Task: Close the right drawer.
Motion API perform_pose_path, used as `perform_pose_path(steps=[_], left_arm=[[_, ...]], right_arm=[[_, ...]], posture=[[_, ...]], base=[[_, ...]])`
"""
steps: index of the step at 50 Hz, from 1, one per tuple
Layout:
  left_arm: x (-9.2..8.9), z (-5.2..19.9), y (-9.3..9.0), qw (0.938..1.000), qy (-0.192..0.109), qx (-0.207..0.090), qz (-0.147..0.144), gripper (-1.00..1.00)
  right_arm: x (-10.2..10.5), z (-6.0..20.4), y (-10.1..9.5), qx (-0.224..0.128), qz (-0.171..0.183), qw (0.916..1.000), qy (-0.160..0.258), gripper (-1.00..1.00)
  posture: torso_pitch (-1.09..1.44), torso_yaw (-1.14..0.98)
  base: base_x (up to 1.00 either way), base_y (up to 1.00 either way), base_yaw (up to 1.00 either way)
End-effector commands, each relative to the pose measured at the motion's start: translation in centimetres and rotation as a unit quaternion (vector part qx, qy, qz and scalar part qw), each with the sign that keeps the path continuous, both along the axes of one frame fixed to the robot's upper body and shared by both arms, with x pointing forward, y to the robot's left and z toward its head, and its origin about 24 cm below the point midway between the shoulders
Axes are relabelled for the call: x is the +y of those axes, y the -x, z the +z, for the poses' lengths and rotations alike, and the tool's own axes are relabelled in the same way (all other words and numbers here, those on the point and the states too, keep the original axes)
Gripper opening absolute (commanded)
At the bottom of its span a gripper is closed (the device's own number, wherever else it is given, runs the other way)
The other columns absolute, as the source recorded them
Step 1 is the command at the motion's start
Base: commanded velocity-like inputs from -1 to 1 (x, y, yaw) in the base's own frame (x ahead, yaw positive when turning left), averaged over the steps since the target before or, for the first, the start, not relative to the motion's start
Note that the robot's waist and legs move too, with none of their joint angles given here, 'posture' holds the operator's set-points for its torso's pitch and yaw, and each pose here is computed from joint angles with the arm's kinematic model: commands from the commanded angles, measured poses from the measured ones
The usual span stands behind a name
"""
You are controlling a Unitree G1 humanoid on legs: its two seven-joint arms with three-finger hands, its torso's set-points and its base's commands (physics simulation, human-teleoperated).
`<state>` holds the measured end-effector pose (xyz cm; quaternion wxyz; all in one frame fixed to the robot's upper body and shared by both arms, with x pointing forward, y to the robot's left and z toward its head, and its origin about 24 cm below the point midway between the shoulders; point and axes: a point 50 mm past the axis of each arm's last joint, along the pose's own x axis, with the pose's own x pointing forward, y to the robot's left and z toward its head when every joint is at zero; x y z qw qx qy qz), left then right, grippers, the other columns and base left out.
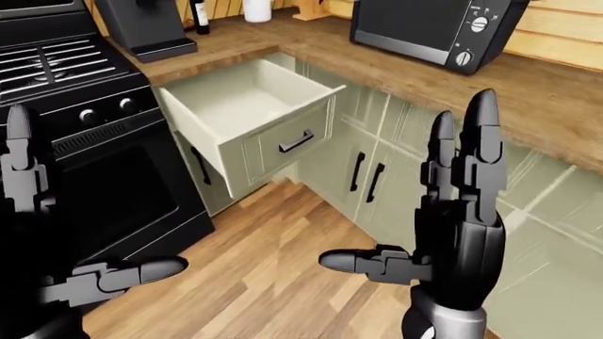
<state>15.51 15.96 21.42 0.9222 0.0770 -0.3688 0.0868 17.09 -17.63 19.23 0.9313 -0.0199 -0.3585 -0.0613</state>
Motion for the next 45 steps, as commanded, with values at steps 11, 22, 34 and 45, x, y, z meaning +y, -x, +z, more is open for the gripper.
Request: perform_pose_path(steps=[11, 22, 34, 45], left_arm=[[-0.08, 0.66, 0.53, 0.9996, -0.005, -0.026, -0.002, 1.00], [-0.10, 0.66, 0.54, 0.9996, -0.006, -0.026, -0.003, 1.00], [-0.17, 0.57, 0.52, 0.9996, -0.007, -0.026, -0.004, 1.00], [-0.23, 0.64, 0.55, 0.9996, -0.008, -0.026, -0.005, 1.00]], right_arm=[[0.12, 0.95, 0.55, -0.027, 0.001, 0.9996, 0.002, 1.00], [0.15, 1.09, 0.61, -0.028, 0.002, 0.9996, 0.000, 1.00], [0.19, 1.21, 0.65, -0.027, 0.002, 0.9996, -0.001, 1.00], [0.22, 1.07, 0.60, -0.026, 0.002, 0.9997, 0.001, 1.00]], posture=[[0.00, 0.00], [0.00, 0.00], [0.00, 0.00], [0.00, 0.00]], base=[[-0.07, 0.00, -0.21], [-0.07, 0.00, -0.28], [0.00, 0.00, -0.45], [0.00, 0.00, -0.50]])
